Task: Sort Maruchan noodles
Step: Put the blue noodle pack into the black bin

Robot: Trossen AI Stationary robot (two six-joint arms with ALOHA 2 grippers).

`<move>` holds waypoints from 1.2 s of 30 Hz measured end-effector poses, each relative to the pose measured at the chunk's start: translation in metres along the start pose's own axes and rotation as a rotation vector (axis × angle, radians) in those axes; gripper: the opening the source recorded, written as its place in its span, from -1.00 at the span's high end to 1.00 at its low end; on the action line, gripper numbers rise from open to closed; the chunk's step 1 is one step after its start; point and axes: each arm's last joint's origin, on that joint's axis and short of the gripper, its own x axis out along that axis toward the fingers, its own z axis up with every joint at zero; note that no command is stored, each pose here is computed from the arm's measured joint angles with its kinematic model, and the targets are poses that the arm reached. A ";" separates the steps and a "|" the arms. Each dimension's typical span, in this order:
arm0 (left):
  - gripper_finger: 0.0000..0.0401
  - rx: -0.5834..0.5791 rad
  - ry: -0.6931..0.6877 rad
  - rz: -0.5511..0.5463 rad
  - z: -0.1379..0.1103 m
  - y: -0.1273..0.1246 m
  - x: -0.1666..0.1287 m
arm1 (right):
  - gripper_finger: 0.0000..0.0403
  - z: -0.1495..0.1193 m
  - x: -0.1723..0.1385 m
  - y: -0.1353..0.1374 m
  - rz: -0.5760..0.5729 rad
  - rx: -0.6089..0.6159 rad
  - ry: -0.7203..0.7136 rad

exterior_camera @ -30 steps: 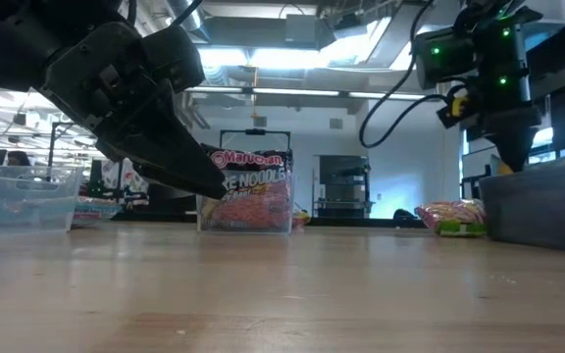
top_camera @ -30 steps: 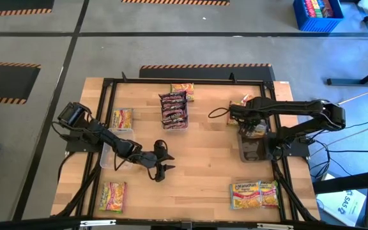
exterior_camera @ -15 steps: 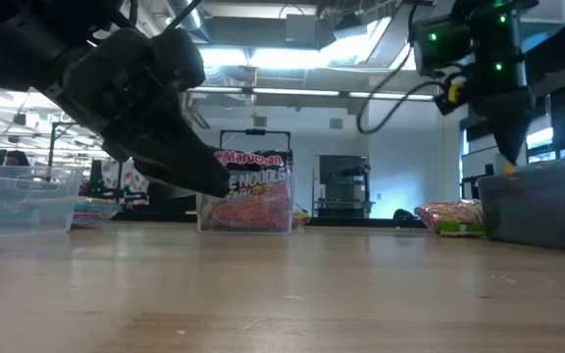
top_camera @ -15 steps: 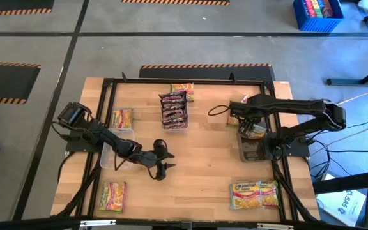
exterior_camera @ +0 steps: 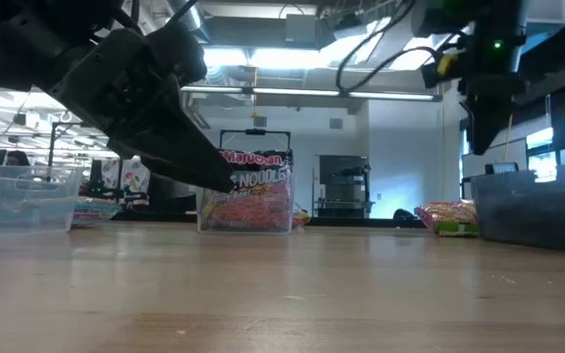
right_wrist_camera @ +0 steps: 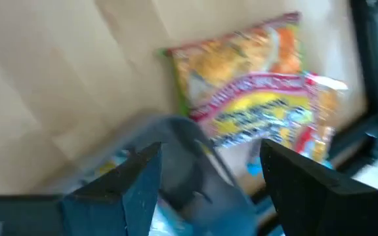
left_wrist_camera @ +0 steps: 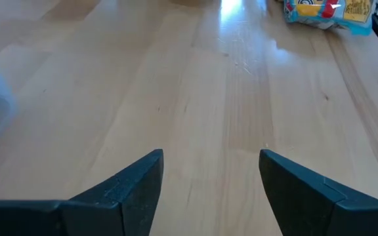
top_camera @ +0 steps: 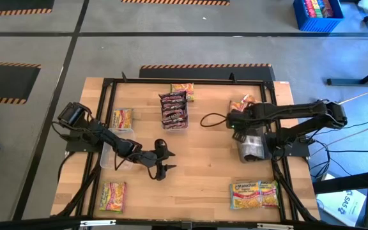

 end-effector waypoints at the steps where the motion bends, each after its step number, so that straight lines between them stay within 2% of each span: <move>1: -0.23 0.000 0.000 0.000 0.000 0.000 0.000 | -0.18 -0.001 0.000 -0.001 -0.020 0.003 0.006; 5: -0.23 0.003 0.000 0.000 0.000 0.000 0.000 | -0.17 -0.005 0.000 -0.003 -0.039 0.009 0.045; 14: -0.23 0.003 0.010 -0.021 0.000 -0.001 0.000 | -0.17 -0.031 -0.016 0.015 0.116 0.042 0.187; 19: -0.23 0.003 0.012 -0.021 -0.001 -0.001 0.000 | -0.17 -0.051 -0.033 0.032 0.194 0.047 0.159; 24: -0.23 0.003 0.014 -0.021 -0.001 0.000 0.000 | -0.17 -0.066 -0.041 0.045 0.170 0.034 0.097; 28: -0.23 -0.001 0.014 -0.022 -0.001 -0.001 0.000 | -0.17 -0.071 -0.033 0.052 0.170 0.047 0.079; 36: -0.23 0.000 0.017 -0.020 -0.001 0.000 0.000 | -0.17 -0.085 0.003 0.063 0.204 0.025 0.130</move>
